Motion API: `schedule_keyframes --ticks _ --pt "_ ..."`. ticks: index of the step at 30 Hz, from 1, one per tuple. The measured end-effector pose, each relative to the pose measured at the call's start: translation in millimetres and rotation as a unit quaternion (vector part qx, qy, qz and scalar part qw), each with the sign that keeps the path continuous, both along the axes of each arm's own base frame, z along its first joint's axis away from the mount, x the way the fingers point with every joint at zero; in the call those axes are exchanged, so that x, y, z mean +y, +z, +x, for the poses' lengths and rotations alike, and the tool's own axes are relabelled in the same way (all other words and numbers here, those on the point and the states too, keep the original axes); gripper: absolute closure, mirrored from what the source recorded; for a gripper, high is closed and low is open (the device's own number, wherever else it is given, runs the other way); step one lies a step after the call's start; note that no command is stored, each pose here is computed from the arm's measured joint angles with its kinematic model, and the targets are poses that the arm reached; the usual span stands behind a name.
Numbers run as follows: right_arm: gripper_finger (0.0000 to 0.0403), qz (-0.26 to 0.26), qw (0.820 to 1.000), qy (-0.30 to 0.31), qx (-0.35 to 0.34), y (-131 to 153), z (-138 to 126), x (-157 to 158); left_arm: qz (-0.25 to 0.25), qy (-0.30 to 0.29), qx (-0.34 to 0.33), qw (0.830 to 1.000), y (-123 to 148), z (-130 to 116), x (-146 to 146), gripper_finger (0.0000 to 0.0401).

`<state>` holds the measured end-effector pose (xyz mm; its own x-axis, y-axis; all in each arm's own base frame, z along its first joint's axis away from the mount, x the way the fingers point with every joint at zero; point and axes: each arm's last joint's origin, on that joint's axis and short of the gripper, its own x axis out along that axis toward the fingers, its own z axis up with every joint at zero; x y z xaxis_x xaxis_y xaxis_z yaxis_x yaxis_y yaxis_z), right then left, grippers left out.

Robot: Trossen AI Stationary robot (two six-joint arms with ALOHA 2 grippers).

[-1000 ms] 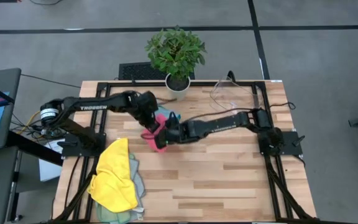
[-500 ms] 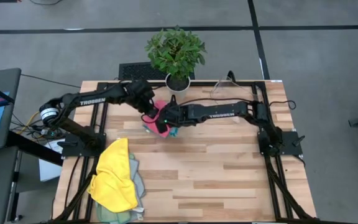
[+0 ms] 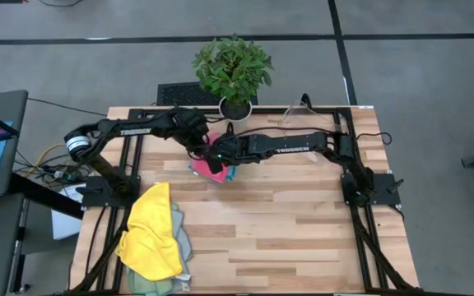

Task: Fold microfiber towels
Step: Stack the pink microfiber towel on the light blue microfiber towel, then fold the yellow microfiber towel

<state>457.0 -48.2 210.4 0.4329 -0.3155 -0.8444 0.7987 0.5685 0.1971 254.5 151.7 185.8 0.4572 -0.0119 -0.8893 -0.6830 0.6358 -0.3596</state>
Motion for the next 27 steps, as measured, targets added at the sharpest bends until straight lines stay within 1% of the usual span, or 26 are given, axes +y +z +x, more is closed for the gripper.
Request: schedule_keyframes --ticks 3,7,11,16,18,20,22,25,27 --pt "0.0343 0.006 1.0 0.008 0.003 0 0 -3 -0.002 0.005 0.019 1.0 -5 -2 2 0.0343" --pt "0.03 0.004 1.0 0.01 0.007 -1 -1 -5 0.005 0.022 0.026 0.999 -5 -7 10 0.0315" --pt "0.0248 0.006 1.0 0.017 0.009 -1 -1 -8 -0.014 0.017 0.005 1.0 4 -7 18 0.0295" --pt "0.0196 0.008 1.0 0.025 0.017 -1 -3 -14 -0.007 -0.003 -0.004 1.0 19 -5 24 0.0277" --pt "0.0182 -0.009 0.999 0.028 0.024 -1 -3 -14 0.0 -0.018 0.003 1.0 25 -5 25 0.0272" --pt "0.0173 -0.023 0.999 0.028 0.028 5 -7 -16 0.012 -0.026 0.023 0.999 32 -7 27 0.0267" --pt "0.0168 -0.029 0.999 0.028 0.012 16 -9 -20 0.026 -0.027 0.044 0.998 38 -9 30 0.0263" --pt "0.0166 -0.01 0.999 0.032 0.012 21 -13 -26 0.022 -0.031 0.065 0.997 43 -13 31 0.0258" --pt "0.0166 -0.006 0.999 0.034 0.034 19 -17 -26 0.008 -0.036 0.083 0.996 46 -16 29 0.0256"
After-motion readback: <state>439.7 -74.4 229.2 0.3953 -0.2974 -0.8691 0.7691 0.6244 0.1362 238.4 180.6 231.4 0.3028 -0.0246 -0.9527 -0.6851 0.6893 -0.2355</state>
